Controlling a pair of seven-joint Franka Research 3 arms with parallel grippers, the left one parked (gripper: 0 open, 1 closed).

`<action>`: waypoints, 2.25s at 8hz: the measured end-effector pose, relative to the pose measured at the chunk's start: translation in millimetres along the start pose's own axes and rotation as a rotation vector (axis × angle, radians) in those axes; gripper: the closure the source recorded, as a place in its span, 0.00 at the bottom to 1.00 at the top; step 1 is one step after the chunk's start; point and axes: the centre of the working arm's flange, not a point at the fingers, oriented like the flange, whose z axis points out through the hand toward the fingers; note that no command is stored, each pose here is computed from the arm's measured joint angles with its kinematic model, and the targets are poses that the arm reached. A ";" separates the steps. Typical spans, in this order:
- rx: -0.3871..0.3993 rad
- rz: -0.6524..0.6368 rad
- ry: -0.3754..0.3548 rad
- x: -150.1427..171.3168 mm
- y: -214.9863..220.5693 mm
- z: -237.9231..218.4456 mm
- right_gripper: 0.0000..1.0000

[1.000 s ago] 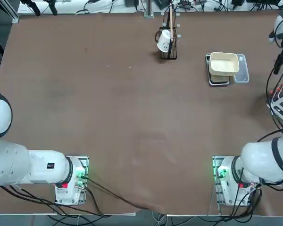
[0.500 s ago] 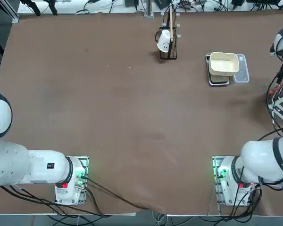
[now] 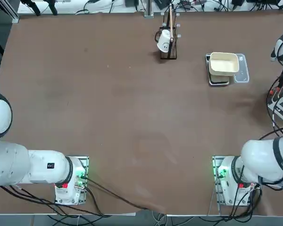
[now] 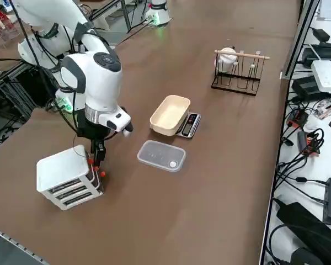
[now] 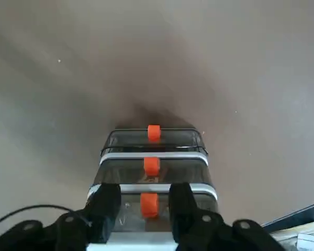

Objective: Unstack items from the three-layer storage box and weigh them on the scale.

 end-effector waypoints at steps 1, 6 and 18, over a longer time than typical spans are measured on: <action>0.007 0.004 -0.001 -2.7 -0.3 3.4 0.41; -0.007 -0.009 -0.012 -4.3 2.1 9.3 0.52; -0.010 -0.012 -0.019 -3.4 1.8 8.7 0.86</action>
